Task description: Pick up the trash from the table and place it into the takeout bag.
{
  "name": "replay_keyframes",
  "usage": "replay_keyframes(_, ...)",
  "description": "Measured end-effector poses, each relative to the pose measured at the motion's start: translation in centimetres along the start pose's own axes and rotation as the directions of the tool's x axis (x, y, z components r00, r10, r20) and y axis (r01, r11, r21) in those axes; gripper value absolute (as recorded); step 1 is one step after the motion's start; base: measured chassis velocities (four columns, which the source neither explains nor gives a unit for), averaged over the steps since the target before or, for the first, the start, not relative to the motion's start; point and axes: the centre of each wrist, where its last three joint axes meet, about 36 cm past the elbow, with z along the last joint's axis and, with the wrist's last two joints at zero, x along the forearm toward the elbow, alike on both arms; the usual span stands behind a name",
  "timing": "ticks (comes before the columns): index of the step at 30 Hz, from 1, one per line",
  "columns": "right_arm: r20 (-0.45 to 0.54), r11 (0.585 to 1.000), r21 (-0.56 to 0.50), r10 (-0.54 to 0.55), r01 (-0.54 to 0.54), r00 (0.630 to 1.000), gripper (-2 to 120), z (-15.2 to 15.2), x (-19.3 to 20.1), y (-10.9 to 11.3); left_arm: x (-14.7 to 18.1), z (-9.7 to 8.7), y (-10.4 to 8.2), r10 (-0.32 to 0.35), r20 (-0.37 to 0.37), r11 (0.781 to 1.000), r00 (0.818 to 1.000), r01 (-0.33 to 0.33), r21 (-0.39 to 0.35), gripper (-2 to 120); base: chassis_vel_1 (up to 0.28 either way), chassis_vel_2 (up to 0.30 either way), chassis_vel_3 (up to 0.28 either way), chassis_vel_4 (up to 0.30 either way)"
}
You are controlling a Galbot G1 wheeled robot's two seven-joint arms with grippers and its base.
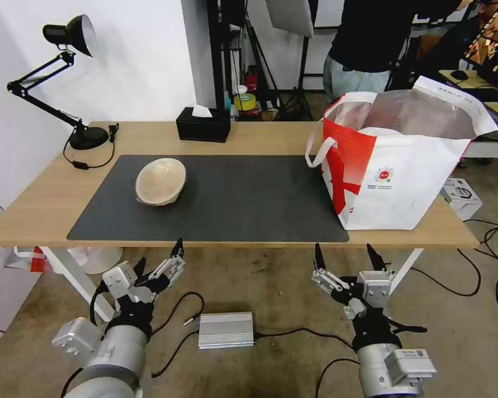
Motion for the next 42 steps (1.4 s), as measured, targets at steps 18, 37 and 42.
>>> replay_keyframes(18, 0.0, 1.0, 0.0, 0.0, 0.0, 1.0, 100, 0.0, 0.0, 0.0, -0.6, -0.6, 0.0, 0.01, 0.001, 0.997, 1.0, -0.01, 0.082, 99, 0.0, 0.0, 0.0, 0.0)
replay_keyframes(37, 0.0, 1.0, 0.0, 0.0, 0.0, 1.0, 100, 0.0, 0.0, 0.0, -1.6, -2.3, 0.4, 0.074, 0.023, 0.991, 0.997, -0.076, 0.112, 99, 0.0, 0.0, 0.0, 0.0)
replay_keyframes(42, 0.0, 1.0, 0.0, 0.0, 0.0, 1.0, 100, 0.0, 0.0, 0.0, -1.7, -2.4, 0.5, 0.074, 0.021, 0.99, 0.997, -0.076, 0.117, 99, 0.0, 0.0, 0.0, 0.0)
